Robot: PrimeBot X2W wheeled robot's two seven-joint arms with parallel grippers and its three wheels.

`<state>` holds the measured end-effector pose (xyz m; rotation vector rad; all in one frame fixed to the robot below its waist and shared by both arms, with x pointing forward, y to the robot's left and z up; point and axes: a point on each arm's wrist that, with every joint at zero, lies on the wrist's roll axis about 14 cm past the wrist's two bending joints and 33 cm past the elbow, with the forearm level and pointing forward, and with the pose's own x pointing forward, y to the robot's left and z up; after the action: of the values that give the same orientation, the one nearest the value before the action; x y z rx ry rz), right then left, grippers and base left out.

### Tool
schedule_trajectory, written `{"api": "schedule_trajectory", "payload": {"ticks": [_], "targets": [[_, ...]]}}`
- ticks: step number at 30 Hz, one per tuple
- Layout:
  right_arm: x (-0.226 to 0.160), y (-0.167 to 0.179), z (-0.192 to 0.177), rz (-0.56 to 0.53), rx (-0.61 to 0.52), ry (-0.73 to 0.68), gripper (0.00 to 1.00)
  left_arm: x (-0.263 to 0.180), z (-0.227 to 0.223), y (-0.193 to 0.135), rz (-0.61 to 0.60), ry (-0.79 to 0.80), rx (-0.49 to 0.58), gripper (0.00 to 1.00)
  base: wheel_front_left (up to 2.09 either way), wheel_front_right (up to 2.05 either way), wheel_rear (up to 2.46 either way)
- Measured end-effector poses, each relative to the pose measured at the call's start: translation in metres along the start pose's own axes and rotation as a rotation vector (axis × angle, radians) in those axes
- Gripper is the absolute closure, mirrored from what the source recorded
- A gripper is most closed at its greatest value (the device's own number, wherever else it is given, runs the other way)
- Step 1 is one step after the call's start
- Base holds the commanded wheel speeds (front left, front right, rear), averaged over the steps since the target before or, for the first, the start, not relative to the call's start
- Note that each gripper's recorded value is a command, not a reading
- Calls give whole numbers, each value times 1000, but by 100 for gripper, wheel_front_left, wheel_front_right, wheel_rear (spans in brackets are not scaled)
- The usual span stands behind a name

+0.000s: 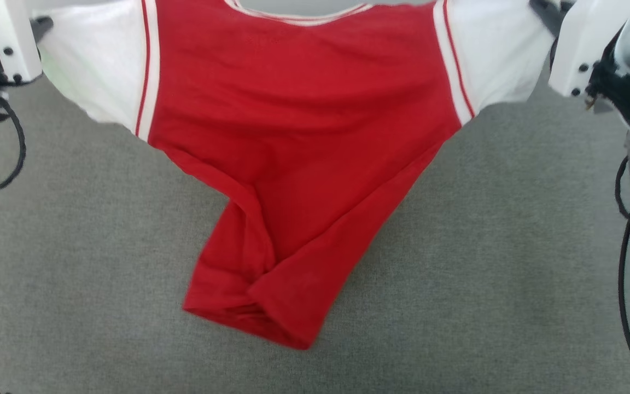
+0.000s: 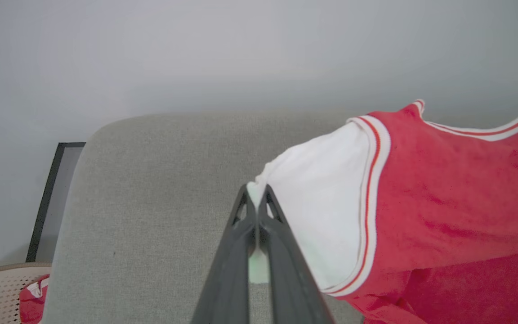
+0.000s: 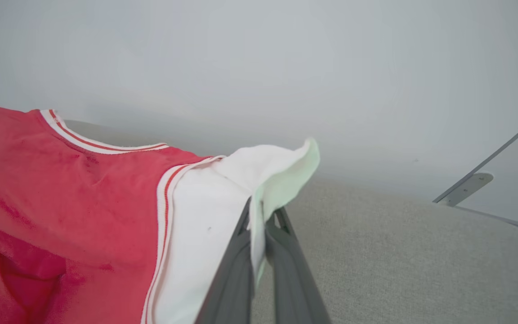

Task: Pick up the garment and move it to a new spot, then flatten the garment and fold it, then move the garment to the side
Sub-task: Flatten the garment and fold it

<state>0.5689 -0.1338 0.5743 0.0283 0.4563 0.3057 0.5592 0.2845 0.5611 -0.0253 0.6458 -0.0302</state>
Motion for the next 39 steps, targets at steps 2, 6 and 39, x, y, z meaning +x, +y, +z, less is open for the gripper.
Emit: {"api": "schedule_trajectory", "payload": {"ticks": [2, 6, 39], "targets": [[-12, 1, 21, -6, -10, -57, 100, -13, 18, -3, -2, -48, 7, 100, 0, 0, 0], [-40, 8, 61, -4, -22, -170, 100, -47, 58, -9, 1, -164, 33, 100, 0, 0, 0], [-40, -6, 210, -133, -236, -758, 100, -93, 232, -66, -63, -908, 175, 100, 0, 0, 0]]}}
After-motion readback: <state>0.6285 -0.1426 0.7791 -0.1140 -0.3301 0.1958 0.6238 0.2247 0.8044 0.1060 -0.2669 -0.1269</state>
